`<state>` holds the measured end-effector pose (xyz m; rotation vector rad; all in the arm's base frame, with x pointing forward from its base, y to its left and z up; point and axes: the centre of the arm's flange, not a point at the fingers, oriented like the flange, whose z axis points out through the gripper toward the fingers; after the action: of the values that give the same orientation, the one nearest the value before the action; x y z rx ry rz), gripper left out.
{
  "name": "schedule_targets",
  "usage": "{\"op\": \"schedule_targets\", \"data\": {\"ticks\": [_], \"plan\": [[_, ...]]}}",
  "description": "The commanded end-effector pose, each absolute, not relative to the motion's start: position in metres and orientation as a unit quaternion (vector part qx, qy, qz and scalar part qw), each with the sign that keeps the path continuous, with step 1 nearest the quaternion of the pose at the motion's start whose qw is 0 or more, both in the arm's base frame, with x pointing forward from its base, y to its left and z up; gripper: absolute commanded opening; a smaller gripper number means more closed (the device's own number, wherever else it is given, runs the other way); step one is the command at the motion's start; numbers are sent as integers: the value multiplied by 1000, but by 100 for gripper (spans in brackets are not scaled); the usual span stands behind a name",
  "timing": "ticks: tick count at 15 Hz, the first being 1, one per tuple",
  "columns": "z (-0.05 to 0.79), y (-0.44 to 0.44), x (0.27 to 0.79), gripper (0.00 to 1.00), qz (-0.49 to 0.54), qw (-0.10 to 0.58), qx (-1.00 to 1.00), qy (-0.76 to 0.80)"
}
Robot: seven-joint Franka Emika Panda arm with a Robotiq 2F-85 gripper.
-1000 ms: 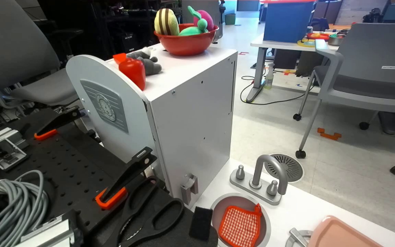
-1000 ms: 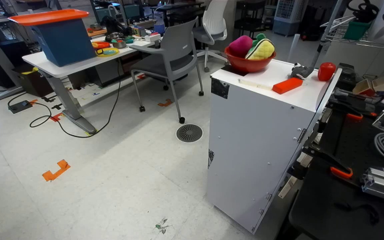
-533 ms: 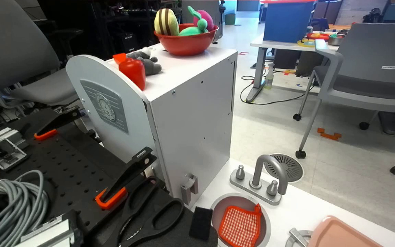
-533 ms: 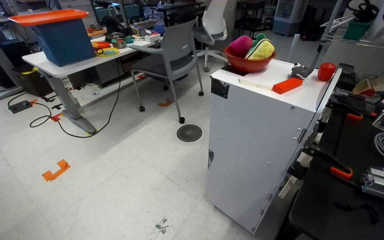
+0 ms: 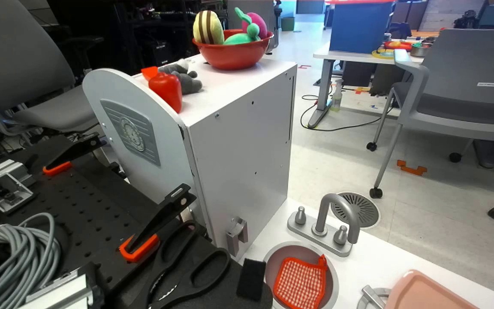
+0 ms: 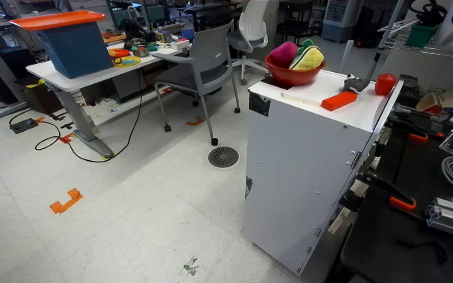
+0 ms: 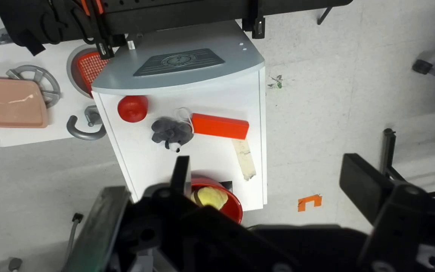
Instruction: Put the grey bear in the red bowl
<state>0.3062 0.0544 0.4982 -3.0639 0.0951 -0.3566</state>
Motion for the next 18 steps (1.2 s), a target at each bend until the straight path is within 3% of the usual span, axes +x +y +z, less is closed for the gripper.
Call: {"op": "schedule_targets", "data": {"ticks": [1,10,18], "plan": [[510,18,352,100,-88,38,-995,31],[467,-63,441,100,0,140,-989,40],[425,-42,466,100,86,61,-994,42]]}}
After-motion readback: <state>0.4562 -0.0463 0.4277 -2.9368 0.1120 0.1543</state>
